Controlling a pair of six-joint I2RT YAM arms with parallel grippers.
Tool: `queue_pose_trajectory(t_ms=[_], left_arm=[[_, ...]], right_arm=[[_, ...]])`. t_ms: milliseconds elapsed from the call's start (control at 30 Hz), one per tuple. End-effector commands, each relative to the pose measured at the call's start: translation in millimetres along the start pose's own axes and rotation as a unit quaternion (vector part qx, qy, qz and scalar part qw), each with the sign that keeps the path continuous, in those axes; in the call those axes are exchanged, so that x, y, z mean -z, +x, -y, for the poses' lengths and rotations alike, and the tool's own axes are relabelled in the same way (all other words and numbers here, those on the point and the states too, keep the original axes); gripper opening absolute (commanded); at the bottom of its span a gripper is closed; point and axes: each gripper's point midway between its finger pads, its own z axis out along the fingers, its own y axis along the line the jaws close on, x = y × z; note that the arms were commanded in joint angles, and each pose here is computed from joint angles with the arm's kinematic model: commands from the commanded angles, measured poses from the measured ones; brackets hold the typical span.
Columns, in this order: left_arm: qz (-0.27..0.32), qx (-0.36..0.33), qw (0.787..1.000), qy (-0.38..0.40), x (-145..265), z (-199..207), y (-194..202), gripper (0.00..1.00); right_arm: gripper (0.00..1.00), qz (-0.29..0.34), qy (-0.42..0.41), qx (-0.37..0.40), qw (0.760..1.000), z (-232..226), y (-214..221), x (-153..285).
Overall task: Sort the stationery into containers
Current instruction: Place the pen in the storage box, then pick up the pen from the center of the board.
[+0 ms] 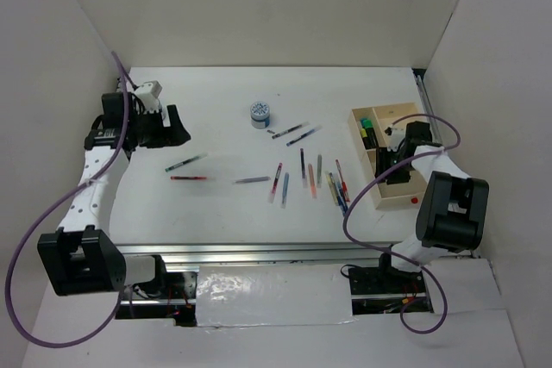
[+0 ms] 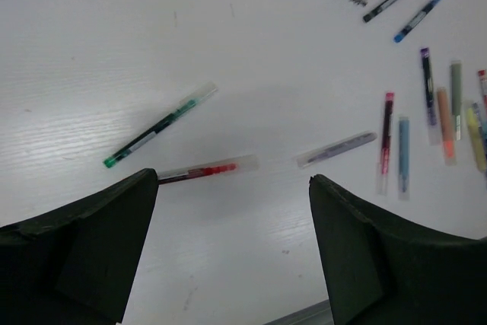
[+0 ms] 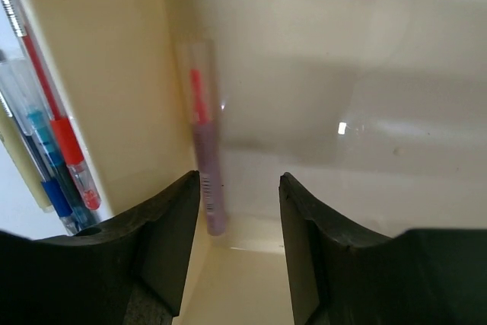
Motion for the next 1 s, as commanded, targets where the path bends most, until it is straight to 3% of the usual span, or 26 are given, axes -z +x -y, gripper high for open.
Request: queue_pose_trajectory(t_ms=[0,233,567,833,967], left_arm=[[-0.017,-0.103,0.995,-0.002,4,-16,-12,0.92],[-0.101,-0.241,0.965,0.019,-9,-44,14,0.62],[-0.195,-0.29,0.937,0.024,-64,-72,60,0.61],[-0.245,-0.316,0.916,0.032,-101,-77,85,0.59],[-0.242,-0.327,0.913,0.016,-117,-85,83,0.57]], right_arm=[[0.53,0.029,0.023,-0.001,0.999,7,-23,8],[0.53,0.089,0.04,0.032,0.995,11,-57,60],[0.53,0.203,0.004,0.103,0.974,-33,-113,151],[0.53,0.254,-0.08,0.137,0.954,-98,-111,191],[0.53,0.263,-0.104,0.138,0.949,-116,-106,196]])
